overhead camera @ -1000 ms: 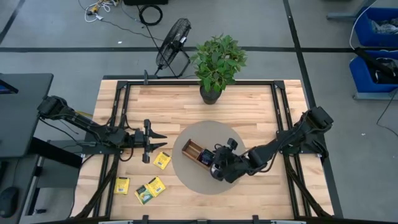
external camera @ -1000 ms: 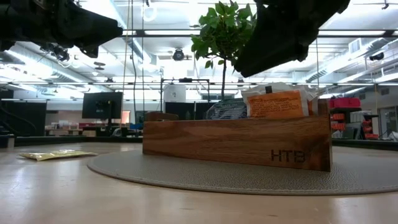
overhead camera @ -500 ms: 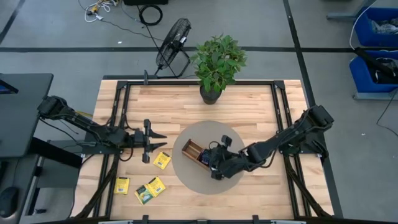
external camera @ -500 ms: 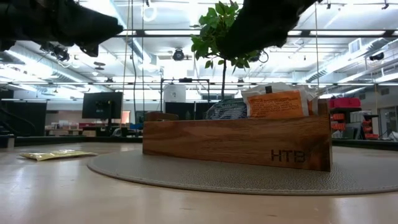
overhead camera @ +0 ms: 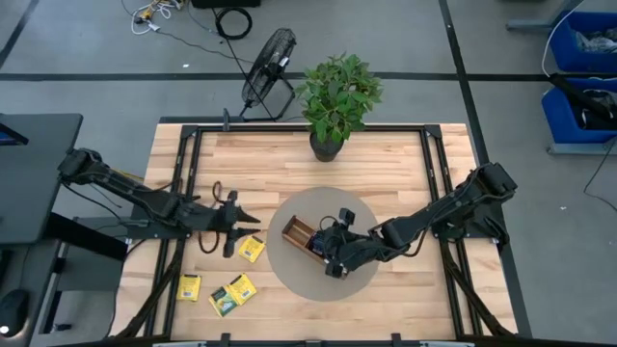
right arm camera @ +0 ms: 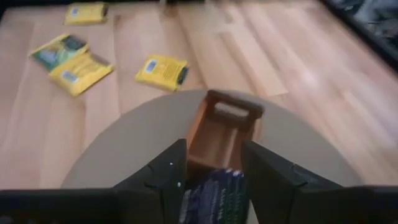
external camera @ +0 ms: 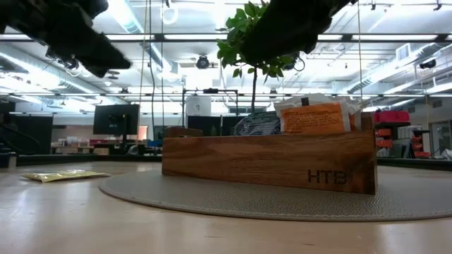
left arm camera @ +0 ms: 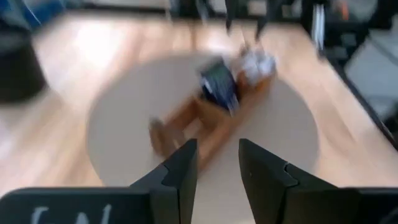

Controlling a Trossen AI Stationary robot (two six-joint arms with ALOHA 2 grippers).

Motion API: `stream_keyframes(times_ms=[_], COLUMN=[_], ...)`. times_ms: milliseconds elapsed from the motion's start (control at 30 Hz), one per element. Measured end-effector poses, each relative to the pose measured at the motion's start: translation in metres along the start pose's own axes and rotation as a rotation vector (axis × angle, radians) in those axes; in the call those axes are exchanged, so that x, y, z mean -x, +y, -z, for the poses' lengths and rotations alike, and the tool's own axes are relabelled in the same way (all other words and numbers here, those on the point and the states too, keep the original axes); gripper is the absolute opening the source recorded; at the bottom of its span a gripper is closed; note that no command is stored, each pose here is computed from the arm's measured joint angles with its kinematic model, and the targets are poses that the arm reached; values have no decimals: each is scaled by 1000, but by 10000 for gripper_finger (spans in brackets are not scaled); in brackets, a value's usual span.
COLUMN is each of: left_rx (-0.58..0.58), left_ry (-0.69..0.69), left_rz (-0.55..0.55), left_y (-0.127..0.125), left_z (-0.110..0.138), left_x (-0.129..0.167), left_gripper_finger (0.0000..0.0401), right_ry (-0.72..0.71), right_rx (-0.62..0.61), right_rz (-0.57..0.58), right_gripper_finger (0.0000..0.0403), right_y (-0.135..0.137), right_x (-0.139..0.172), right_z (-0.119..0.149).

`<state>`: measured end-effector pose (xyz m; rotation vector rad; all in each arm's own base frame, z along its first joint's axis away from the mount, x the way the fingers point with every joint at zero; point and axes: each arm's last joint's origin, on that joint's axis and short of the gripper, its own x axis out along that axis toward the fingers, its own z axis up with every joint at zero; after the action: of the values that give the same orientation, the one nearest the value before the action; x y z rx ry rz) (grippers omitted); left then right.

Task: Pick & Place Tea
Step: Put the yellow tea bag into the top section of the wooden organizer

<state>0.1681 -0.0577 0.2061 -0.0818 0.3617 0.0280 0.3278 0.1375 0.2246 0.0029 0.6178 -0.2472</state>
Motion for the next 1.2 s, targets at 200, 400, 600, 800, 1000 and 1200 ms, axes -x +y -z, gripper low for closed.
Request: stream_keyframes(times_ms=[200,400,600,800,1000,1200], left_rx=[79,67,16,30,2,-24], left_ry=[367,546,662,774,814,796], left_rz=[-31,-15,-17,-5,-14,-11], left_y=[5,2,3,12,16,16], left_z=[7,26,32,47,55,55], left_x=[-1,-22,-43,-57,-65,-69], left_gripper_finger=[122,122,124,168,219,214], right_ry=[7,-6,-7,-9,-9,-9], right_rx=[-19,-9,-31,-33,-34,-33], right_rz=[-9,-6,-5,-9,-8,-8], right_gripper_finger=[160,160,160,160,160,160], right_y=[-1,-1,-1,0,0,0], right_x=[-1,-1,-1,0,-1,-1], right_z=[0,-1,-2,-2,-2,-1])
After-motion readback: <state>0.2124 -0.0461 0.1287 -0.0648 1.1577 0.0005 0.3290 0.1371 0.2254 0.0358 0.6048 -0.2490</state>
